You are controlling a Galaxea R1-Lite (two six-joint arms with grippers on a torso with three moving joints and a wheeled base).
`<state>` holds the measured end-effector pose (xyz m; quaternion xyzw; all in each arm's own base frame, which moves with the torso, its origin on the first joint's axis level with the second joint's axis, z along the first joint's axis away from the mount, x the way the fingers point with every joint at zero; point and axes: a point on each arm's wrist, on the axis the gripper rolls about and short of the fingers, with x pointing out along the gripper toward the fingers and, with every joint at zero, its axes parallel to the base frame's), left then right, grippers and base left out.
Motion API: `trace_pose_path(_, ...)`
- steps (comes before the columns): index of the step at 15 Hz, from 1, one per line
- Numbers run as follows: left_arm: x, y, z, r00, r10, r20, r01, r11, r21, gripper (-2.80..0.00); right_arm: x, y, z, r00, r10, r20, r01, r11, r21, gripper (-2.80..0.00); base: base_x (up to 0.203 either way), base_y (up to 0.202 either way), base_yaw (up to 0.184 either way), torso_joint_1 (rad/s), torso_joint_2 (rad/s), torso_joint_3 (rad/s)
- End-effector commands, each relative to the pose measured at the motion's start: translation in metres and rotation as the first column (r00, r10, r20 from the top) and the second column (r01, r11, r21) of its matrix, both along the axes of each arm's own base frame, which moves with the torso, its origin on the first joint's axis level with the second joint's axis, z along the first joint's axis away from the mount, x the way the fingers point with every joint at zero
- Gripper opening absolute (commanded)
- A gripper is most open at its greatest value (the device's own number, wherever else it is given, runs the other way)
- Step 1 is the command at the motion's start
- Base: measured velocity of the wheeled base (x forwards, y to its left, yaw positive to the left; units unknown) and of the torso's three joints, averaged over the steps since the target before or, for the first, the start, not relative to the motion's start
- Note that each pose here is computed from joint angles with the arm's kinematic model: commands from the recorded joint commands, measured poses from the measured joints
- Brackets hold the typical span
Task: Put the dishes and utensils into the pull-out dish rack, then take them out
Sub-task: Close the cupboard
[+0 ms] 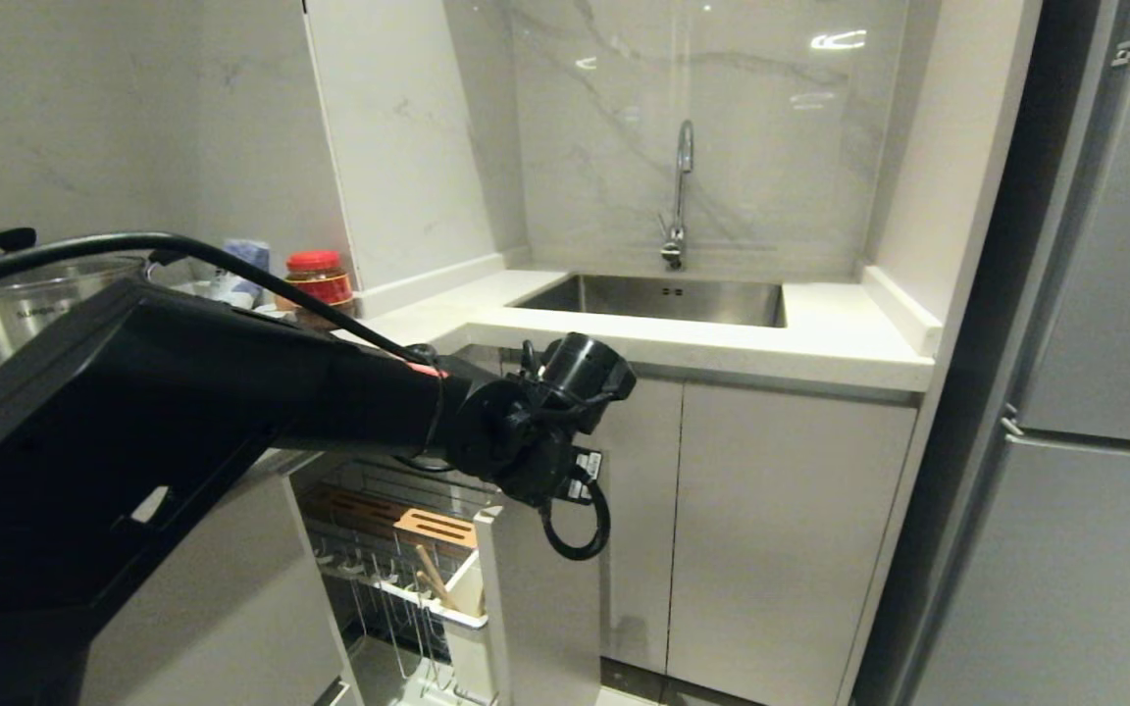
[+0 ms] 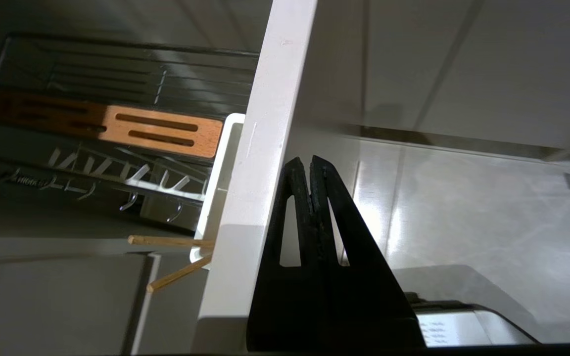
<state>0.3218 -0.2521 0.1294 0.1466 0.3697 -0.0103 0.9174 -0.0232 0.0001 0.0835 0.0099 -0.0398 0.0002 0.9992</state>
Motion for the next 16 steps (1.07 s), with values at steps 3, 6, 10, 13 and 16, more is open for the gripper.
trace_pose_path(3,0.022,0.023,-0.002,0.997,0.077,0.021,-0.078,0.995,0.054,-2.8,0.002,0.0,-0.007,1.0,0.0,-0.025,0.0,1.0,0.0,-2.8,0.0,0.0,0.0,0.0,0.0,0.0)
trace_pose_path(6,0.046,0.053,-0.004,0.988,0.149,0.03,-0.152,0.983,0.107,-2.8,0.002,0.0,-0.007,1.0,0.0,-0.026,0.0,1.0,0.0,-2.8,0.0,0.0,0.0,0.0,0.0,0.0)
trace_pose_path(10,0.073,0.098,-0.006,0.968,0.248,0.049,-0.253,0.944,0.211,-2.8,0.002,0.0,-0.007,1.0,0.0,-0.024,0.0,1.0,0.0,-2.8,0.0,0.0,0.0,0.0,0.0,0.0)
trace_pose_path(13,0.086,0.126,-0.008,0.958,0.283,0.038,-0.283,0.923,0.259,-2.8,0.002,0.0,-0.007,1.0,0.0,-0.024,0.0,1.0,0.0,-2.8,0.0,0.0,0.0,0.0,0.0,0.0)
trace_pose_path(16,0.078,0.11,0.01,0.96,0.248,0.131,-0.27,0.944,0.192,-2.8,0.002,0.0,-0.007,1.0,0.0,-0.024,0.0,1.0,0.0,-2.8,0.0,0.0,0.0,0.0,0.0,0.0)
